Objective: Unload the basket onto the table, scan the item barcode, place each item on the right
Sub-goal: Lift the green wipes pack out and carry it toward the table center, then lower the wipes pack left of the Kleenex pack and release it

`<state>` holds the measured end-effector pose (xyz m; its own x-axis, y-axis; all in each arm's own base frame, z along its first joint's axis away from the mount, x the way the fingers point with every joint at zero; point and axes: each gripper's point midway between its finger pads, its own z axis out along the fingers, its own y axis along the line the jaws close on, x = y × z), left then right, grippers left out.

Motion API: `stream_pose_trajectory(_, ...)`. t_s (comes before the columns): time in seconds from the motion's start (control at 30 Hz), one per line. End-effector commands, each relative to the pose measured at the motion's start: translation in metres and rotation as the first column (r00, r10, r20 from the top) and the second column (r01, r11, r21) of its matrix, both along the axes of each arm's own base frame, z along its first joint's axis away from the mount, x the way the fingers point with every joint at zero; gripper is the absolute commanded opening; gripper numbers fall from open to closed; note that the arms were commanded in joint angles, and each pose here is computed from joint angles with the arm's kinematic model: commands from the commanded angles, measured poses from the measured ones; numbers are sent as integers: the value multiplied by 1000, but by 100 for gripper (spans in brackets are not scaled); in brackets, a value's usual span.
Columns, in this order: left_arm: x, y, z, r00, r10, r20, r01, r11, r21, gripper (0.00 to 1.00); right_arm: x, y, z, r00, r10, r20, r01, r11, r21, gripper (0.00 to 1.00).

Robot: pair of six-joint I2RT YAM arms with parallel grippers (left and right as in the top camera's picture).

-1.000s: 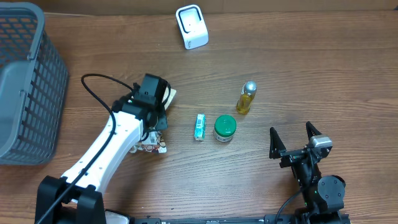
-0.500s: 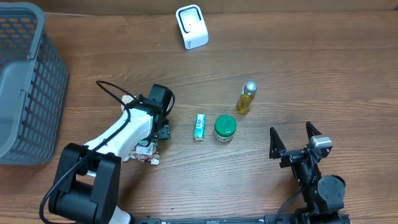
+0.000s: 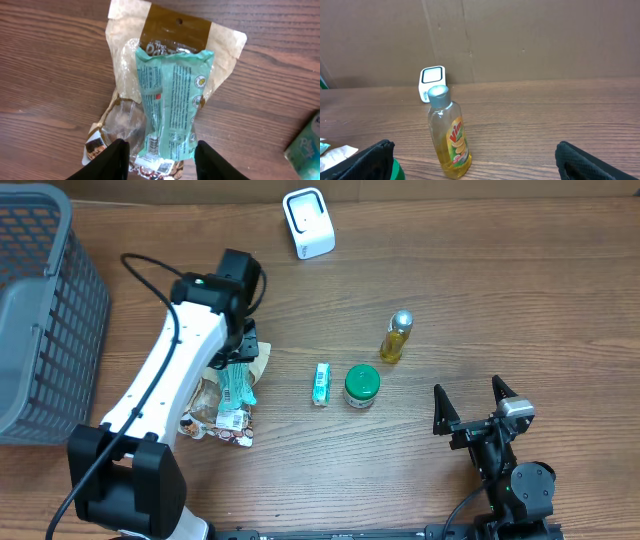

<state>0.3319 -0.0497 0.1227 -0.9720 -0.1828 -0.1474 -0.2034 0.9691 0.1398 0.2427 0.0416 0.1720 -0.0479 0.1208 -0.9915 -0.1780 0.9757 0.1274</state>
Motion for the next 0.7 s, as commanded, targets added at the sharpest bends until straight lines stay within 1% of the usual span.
stream_pose_trajectory(0.0, -15, -1, -18, 997, 21, -75, -27, 997, -70, 47, 0, -1, -2, 1000, -4, 2, 4, 1000, 8, 100)
stream_pose_trajectory(0.1, -21, 2, -35, 994, 48, -95, -56, 995, -86, 36, 0, -1, -2, 1000, -4, 2, 4, 1000, 8, 100)
stream_pose_trajectory(0.13, -23, -1, -42, 994, 47, -100, -58, 993, -107, 35, 0, -1, -2, 1000, -4, 2, 4, 1000, 8, 100)
stream_pose_trajectory(0.2, -27, -4, -57, 993, 46, -106, -59, 990, -129, 36, 0, -1, -2, 1000, -4, 2, 4, 1000, 8, 100)
stream_pose_trajectory(0.53, -42, 3, -105, 993, 73, -94, -83, 991, -108, 38, 0, -1, -2, 1000, -4, 2, 4, 1000, 8, 100)
stream_pose_trajectory(0.67, -45, 4, -108, 992, 73, -99, -84, 991, -107, 48, 0, -1, -2, 1000, -4, 2, 4, 1000, 8, 100)
